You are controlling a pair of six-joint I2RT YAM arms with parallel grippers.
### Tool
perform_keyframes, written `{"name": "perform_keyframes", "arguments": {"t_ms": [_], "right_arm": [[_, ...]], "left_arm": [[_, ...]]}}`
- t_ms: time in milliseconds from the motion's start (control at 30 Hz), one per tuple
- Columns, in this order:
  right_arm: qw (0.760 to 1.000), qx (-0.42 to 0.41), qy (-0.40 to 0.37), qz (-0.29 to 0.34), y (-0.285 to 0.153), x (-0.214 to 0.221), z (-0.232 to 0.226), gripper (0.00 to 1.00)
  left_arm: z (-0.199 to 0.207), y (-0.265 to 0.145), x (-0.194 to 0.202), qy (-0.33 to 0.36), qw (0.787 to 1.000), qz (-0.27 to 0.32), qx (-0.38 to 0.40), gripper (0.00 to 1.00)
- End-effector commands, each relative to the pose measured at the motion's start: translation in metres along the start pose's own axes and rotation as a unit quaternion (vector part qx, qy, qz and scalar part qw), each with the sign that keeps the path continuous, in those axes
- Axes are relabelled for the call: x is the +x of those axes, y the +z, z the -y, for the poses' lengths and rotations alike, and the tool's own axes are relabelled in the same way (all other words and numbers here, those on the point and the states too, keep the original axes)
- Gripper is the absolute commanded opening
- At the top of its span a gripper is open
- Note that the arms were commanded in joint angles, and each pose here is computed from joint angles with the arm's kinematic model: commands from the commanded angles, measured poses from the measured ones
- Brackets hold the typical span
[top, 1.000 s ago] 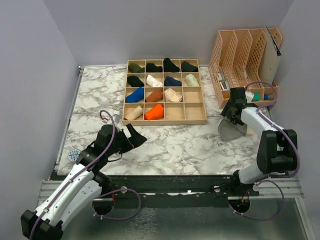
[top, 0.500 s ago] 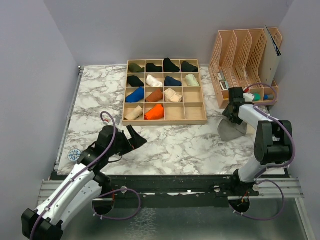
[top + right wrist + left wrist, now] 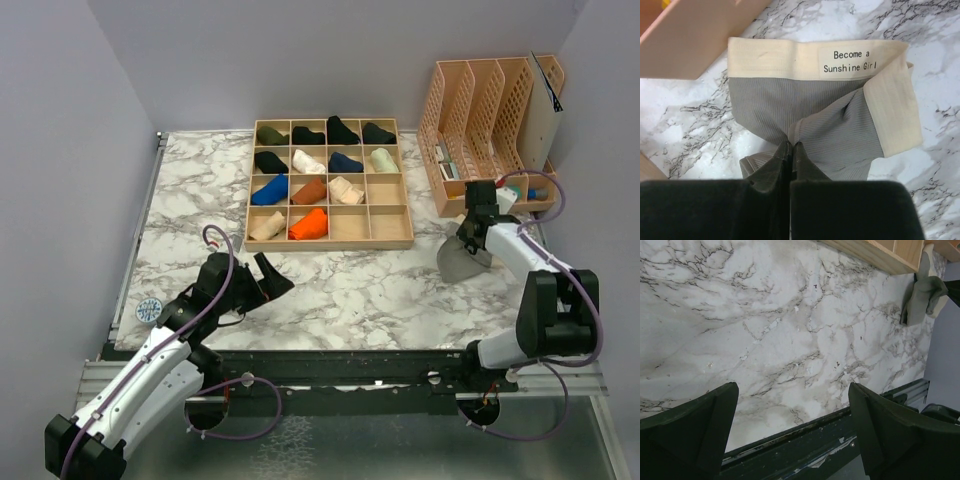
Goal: Roll the underwear
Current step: Pick up the underwear from the center of the board, then place the underwear at the center of the board.
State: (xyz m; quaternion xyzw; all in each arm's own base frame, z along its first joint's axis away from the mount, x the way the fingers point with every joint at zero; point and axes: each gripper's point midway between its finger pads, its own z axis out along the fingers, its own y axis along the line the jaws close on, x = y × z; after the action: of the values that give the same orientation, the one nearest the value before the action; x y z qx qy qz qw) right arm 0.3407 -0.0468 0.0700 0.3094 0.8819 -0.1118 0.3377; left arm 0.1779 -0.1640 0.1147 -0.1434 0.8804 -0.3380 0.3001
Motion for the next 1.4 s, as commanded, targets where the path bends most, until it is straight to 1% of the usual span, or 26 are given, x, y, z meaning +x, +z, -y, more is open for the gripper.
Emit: {"name": "perform_keyframes", "arguments": {"t_ms": [0,100,167,200,233,300,400,467,600,700,800,833,967,1067,1100,1133,1200,1267,1367], "right_arm": [[0.999,-0.031,-0.017,0.014,-0.016,-0.011,-0.003,0.00],[0.987,-0.146,-0.030,0.063,-0.057,-0.038,-0.030,0.00],[0.970,-0.222,-0.037,0.093,-0.100,-0.057,-0.045,0.00],[0.961,-0.252,-0.027,0.112,-0.123,-0.068,-0.048,0.00],[0.949,-0.285,-0.023,0.134,-0.146,-0.078,-0.052,0.01],[0.917,-0.369,-0.036,0.150,-0.196,-0.087,-0.065,0.00],[0.882,-0.451,-0.071,0.115,-0.251,-0.089,-0.080,0.00],[0.841,-0.526,-0.092,0.088,-0.292,-0.085,-0.093,0.01],[0.764,-0.637,-0.083,0.068,-0.360,-0.085,-0.102,0.00],[0.720,-0.685,-0.089,0.065,-0.398,-0.084,-0.099,0.01],[0.678,-0.727,-0.099,0.032,-0.421,-0.076,-0.100,0.01],[0.670,-0.736,-0.099,0.023,-0.424,-0.072,-0.100,0.01],[0.668,-0.738,-0.098,0.001,-0.418,-0.054,-0.110,0.00],[0.659,-0.742,-0.118,-0.031,-0.419,-0.024,-0.133,0.01],[0.663,-0.736,-0.131,-0.036,-0.420,-0.010,-0.144,0.00],[0.675,-0.724,-0.142,-0.037,-0.419,0.003,-0.155,0.00],[0.681,-0.712,-0.163,-0.044,-0.422,0.028,-0.174,0.00],[0.675,-0.713,-0.178,-0.057,-0.431,0.049,-0.189,0.01],[0.684,-0.705,-0.185,-0.039,-0.446,0.064,-0.207,0.01]], "left_arm": [[-0.001,0.001,0.002,-0.001,1.000,0.000,0.006,0.99],[-0.001,0.000,0.001,0.002,1.000,0.001,0.006,0.99],[0.002,-0.002,-0.001,0.008,1.000,0.004,0.009,0.99],[0.005,-0.004,-0.004,0.012,1.000,0.007,0.011,0.99],[0.009,-0.006,-0.009,0.015,1.000,0.013,0.012,0.99],[0.018,-0.011,-0.021,0.019,0.999,0.032,0.015,0.99],[0.025,-0.015,-0.034,0.023,0.998,0.053,0.011,0.99],[0.023,-0.015,-0.039,0.021,0.998,0.061,-0.001,0.99],[0.000,-0.016,-0.046,-0.002,0.994,0.086,-0.064,0.99],[-0.009,-0.023,-0.050,-0.019,0.990,0.108,-0.084,0.99],[-0.008,-0.033,-0.058,-0.036,0.986,0.139,-0.080,0.99],[-0.008,-0.035,-0.061,-0.041,0.985,0.149,-0.077,0.99],[-0.003,-0.042,-0.067,-0.045,0.983,0.165,-0.071,0.99],[-0.001,-0.039,-0.066,-0.043,0.984,0.156,-0.073,0.99],[-0.002,-0.037,-0.065,-0.041,0.985,0.149,-0.076,0.99],[-0.002,-0.035,-0.063,-0.039,0.986,0.142,-0.077,0.99],[-0.002,-0.031,-0.060,-0.037,0.988,0.129,-0.082,0.99],[-0.002,-0.027,-0.057,-0.039,0.989,0.118,-0.081,0.99],[-0.001,-0.026,-0.056,-0.042,0.989,0.117,-0.079,0.99]]}}
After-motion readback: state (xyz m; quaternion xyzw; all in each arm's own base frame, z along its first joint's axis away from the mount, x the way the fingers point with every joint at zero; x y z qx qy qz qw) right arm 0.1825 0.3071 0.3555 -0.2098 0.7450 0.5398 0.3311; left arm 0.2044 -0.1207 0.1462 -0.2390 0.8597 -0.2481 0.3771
